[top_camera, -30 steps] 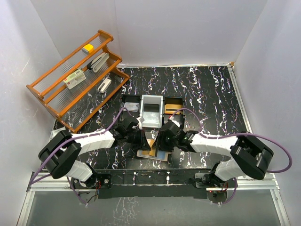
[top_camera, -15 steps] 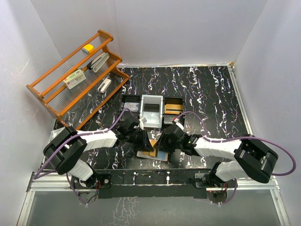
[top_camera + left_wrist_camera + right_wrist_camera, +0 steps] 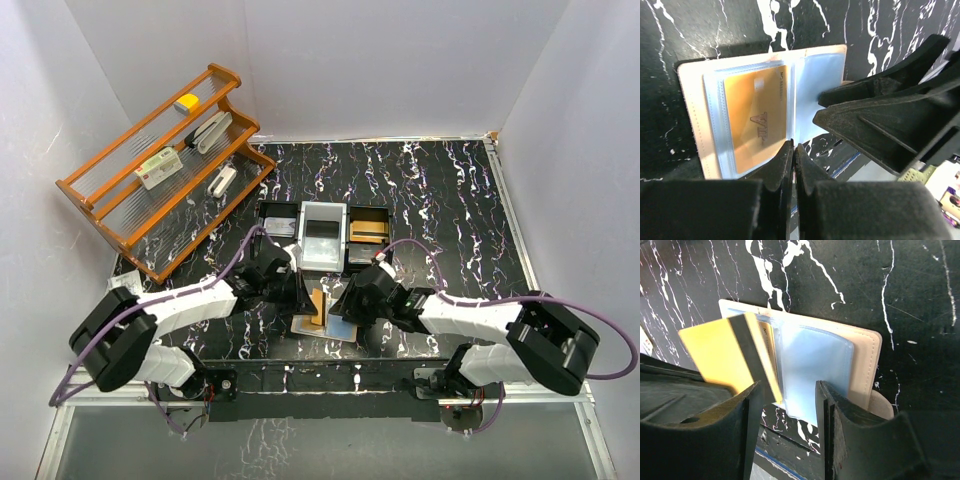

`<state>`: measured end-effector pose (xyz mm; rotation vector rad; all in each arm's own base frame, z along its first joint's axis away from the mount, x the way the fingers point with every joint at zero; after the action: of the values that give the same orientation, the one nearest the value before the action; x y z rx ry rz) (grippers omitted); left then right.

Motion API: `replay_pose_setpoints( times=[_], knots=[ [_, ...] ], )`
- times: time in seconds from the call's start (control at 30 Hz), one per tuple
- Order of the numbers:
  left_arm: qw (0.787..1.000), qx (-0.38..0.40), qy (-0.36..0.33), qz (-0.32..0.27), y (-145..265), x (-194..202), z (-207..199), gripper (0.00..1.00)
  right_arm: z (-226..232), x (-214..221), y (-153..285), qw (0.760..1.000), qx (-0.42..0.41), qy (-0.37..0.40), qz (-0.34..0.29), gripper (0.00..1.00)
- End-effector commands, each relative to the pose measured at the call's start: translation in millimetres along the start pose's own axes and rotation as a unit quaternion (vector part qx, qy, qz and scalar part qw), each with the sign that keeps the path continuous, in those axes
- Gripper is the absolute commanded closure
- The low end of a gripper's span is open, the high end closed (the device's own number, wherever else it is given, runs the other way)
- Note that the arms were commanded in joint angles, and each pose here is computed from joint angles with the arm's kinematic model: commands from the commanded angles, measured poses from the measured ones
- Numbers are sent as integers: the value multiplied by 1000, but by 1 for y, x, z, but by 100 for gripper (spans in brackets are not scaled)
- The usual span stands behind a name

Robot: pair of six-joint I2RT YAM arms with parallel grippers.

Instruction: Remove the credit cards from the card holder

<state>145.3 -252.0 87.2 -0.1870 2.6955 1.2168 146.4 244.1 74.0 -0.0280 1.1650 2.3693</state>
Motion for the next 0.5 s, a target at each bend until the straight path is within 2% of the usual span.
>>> replay_pose_setpoints(
  times=[0.0, 0.13, 0.3, 0.47],
  knots=[
    [999, -4, -24, -49, 20, -12, -9, 100, -6, -3, 5, 1000, 1, 13, -4, 56],
    [997, 1, -31, -71, 29, -15, -13, 100, 19, -10, 17, 998, -54, 40, -14, 54],
    [993, -14, -23, -118, 38, -20, -6, 100, 43, -23, 31, 991, -112, 52, -42, 46],
    [990, 7, -22, -138, 46, -24, -11, 100, 57, -29, 48, 982, -163, 73, -62, 40]
  ],
)
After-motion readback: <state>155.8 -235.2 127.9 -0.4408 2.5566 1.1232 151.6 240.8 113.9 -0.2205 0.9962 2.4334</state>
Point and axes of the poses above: each gripper's point midway between its finger pads, its own y axis back along the fingers, its own z axis along the line the jaws close on, x = y × z, the point moved 5 cm from there along y, back along the fingers, and after that the axes turned 1 degree about -y, right-handed, at the moved point
